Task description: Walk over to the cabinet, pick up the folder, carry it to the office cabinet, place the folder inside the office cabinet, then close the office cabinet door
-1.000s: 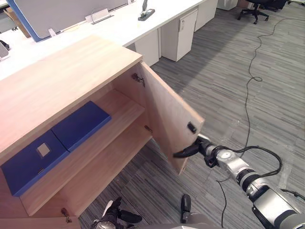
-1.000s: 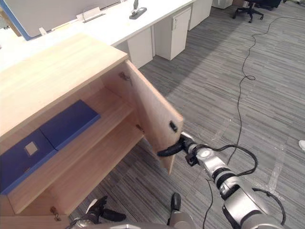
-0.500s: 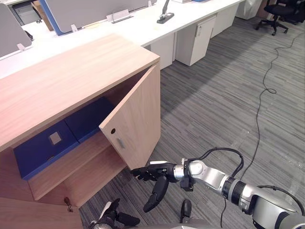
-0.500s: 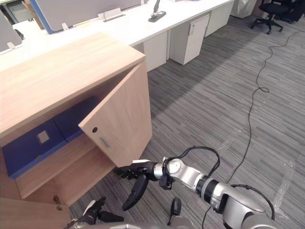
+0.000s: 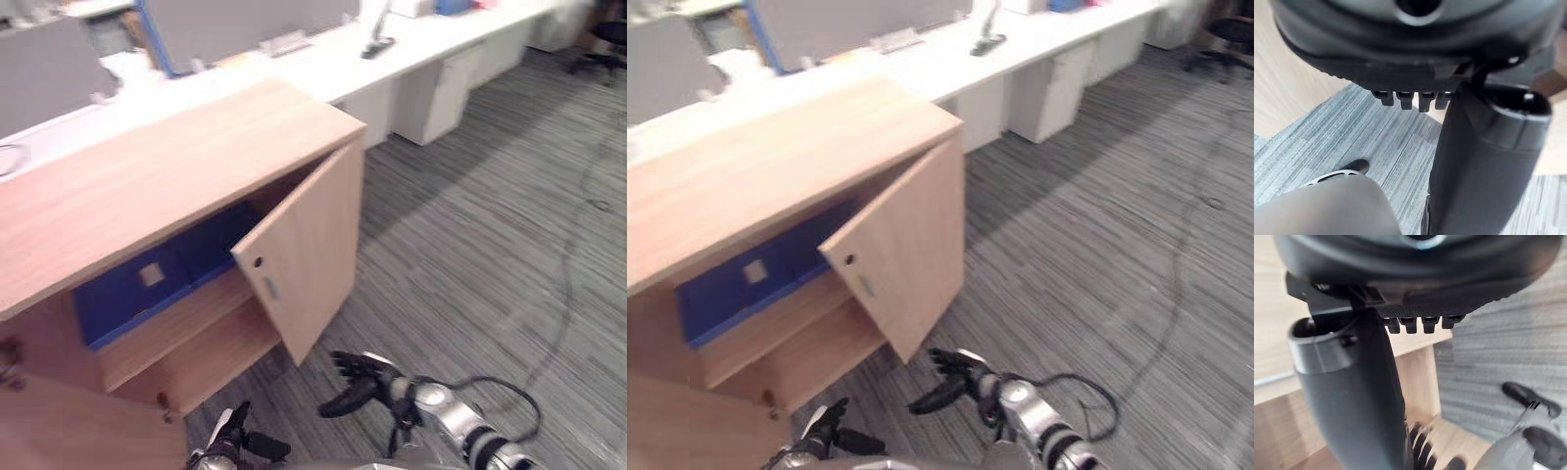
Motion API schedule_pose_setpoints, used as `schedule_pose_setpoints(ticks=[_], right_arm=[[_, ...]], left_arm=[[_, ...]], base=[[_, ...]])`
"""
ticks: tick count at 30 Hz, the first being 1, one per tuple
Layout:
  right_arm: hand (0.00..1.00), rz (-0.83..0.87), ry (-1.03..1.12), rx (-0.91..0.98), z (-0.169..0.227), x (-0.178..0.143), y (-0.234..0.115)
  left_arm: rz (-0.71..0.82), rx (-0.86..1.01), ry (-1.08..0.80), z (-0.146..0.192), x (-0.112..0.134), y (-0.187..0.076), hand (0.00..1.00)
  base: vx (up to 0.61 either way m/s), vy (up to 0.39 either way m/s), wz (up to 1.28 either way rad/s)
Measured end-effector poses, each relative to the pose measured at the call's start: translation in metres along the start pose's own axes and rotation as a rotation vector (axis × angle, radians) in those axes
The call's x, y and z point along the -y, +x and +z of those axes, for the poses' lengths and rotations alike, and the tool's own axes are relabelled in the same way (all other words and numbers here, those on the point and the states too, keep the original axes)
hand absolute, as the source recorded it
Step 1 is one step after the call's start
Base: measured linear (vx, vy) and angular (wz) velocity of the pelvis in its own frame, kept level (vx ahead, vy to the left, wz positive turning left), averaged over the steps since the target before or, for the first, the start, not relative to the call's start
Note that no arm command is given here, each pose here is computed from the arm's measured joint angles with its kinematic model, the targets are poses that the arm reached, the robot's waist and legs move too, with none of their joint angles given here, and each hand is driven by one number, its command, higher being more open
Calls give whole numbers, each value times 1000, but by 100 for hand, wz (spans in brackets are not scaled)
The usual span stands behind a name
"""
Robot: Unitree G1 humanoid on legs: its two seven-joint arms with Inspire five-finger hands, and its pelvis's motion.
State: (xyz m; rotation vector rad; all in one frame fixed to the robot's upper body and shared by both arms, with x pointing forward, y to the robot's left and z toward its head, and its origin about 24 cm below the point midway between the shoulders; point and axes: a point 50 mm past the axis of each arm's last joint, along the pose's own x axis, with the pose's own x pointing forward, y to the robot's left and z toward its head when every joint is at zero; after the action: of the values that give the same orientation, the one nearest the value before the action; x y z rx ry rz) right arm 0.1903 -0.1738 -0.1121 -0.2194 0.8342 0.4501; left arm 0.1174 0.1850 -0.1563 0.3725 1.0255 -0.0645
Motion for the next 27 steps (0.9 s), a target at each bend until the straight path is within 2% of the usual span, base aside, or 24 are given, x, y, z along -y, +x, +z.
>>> schedule_pose_setpoints(ticks=[3, 5, 7, 9, 11, 15, 20, 21, 24, 27], right_arm=[[100, -253, 264, -116, -40, 27, -10], [100, -422, 472, -203, -68, 36, -20], [100, -509, 562, -284, -89, 33, -29], [100, -600, 829, -368, -119, 4, -37], [100, -662, 1053, -378, -131, -13, -40], [100, -715, 1234, -389, -140, -33, -43], [100, -790, 1426, -350, -147, -36, -49], [100, -782, 1516, -362, -148, -49, -46], [100, -882, 1652, -328, -161, -46, -58], [100, -921, 1788, -321, -165, -55, -60]], left_arm=[[39, 5, -51, 3, -12, 2, 100], [62, -21, -199, 2, -9, 2, 100], [99, -63, -325, -6, -7, 0, 100], [154, -113, -493, -16, -3, -4, 100], [172, -114, -621, -15, 1, -5, 100], [226, -76, -741, -10, -13, -5, 100], [253, -90, -778, -15, -15, -6, 100], [279, -93, -803, -17, -20, -7, 100], [327, -191, -928, -39, -10, -13, 100], [334, -220, -965, -46, -9, -14, 100]], base=[[-28, -113, 188], [4, -201, 132], [63, -214, 86], [101, -204, 85], [78, -187, 79], [-21, -125, 103], [-33, -23, 117], [-29, 41, 122], [-5, 96, 95], [8, 128, 81]])
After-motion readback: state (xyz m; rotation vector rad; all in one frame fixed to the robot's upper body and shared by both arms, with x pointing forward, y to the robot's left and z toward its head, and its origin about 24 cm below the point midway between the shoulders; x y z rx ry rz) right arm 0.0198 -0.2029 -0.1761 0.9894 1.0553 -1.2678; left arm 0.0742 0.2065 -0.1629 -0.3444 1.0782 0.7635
